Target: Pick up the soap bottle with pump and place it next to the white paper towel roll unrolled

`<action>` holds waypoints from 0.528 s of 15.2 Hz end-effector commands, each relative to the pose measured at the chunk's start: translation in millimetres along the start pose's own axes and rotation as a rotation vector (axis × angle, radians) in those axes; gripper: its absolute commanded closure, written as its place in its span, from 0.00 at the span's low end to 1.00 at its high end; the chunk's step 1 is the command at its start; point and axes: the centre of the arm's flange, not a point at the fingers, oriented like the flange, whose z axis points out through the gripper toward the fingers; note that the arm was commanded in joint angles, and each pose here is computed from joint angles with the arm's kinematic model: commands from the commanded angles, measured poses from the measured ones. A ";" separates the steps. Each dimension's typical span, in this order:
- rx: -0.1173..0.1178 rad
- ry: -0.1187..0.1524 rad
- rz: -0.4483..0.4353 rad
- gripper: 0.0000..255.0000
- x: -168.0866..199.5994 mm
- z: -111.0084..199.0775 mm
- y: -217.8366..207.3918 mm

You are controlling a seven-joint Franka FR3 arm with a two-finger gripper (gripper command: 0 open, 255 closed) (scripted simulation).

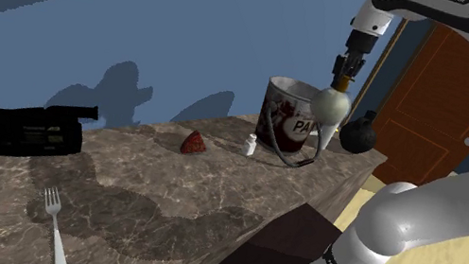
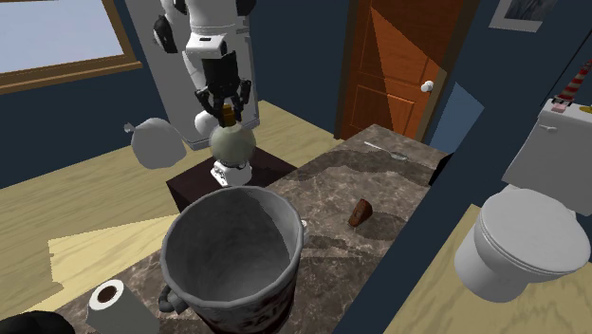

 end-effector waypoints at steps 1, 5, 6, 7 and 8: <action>-0.001 0.000 -0.001 1.00 -2.3 -1.8 27.0; -0.001 0.000 -0.001 1.00 -9.5 -1.2 79.4; -0.001 0.000 -0.001 1.00 -11.3 -1.1 92.4; -0.001 0.000 -0.001 1.00 -13.1 -0.9 105.5; -0.001 0.000 -0.001 1.00 -14.9 -0.8 118.6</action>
